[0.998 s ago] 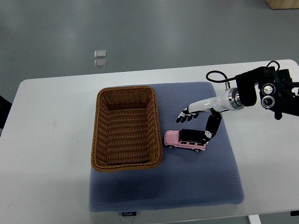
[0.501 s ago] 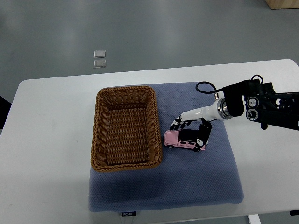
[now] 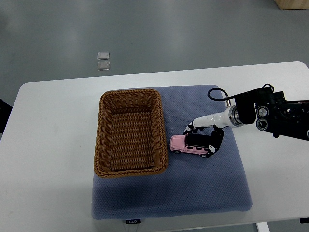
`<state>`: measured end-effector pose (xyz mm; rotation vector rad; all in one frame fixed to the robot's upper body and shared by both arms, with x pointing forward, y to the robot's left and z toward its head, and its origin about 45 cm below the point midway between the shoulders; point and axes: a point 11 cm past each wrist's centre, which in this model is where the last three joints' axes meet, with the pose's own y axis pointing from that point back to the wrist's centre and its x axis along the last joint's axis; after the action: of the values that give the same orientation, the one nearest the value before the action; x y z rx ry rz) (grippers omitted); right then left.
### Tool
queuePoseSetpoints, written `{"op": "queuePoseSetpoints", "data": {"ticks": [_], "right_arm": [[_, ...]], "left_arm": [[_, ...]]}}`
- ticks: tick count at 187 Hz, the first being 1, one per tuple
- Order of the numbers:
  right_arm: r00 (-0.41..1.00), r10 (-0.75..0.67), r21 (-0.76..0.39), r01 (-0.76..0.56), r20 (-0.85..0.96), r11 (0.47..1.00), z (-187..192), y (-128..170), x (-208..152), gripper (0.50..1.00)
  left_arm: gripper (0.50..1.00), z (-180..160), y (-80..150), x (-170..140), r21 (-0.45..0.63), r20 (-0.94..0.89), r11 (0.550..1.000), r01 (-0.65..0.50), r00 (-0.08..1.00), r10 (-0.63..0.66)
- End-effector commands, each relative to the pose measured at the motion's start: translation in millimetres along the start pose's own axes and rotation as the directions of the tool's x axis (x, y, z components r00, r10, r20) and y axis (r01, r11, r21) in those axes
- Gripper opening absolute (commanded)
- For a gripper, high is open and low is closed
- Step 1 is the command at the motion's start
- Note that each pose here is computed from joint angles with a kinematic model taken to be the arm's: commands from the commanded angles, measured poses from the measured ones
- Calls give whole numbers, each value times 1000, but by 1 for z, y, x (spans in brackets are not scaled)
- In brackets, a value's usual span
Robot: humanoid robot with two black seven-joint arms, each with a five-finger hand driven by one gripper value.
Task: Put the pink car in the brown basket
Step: 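Lower the right hand onto the pink SUV and close fingers around it, then lift the pink SUV with the right hand toward the basket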
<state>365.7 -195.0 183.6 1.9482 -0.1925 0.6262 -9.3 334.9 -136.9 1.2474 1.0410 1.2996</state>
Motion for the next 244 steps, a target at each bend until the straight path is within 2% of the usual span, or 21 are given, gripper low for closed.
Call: {"op": "queuePoseSetpoints", "data": {"ticks": [1,32,49,55,56,57,58,60,113,175,244], "right_arm": [[1000,-8,-3,8,-3,1000,1,-2,-5,811],[1000,-13,-2,13,-12,1000,0,-4,-7,740],[1000,-17,-6,17,-15,1000,1,-3,-6,613],[1000,-22,-6,22,-16,1000,1,-3,-7,552],[1000,-24,-6,24,-16,1000,1,-2,-7,529],[1000,-24,-6,24,-16,1000,1,-2,-7,529],[1000,-24,-6,24,-16,1000,1,-2,-7,507],[1000,-23,-6,23,-17,1000,1,-2,-7,500],[999,-33,-12,32,-18,999,4,1,-6,500],[1000,25,-49,-25,-6,998,20,18,14,500],[996,84,-40,-83,7,996,18,29,37,500]], "left_arm": [[1000,0,0,0,0,0,1000,0,1000,0],[1000,0,0,0,0,0,1000,0,1000,0],[1000,0,0,0,0,0,1000,0,1000,0],[1000,0,0,0,0,0,1000,0,1000,0],[1000,0,0,0,0,0,1000,0,1000,0],[1000,0,0,0,0,0,1000,0,1000,0],[1000,0,0,0,0,0,1000,0,1000,0],[1000,0,0,0,0,0,1000,0,1000,0],[1000,0,0,0,0,0,1000,0,1000,0],[1000,0,0,0,0,0,1000,0,1000,0],[1000,0,0,0,0,0,1000,0,1000,0]]}}
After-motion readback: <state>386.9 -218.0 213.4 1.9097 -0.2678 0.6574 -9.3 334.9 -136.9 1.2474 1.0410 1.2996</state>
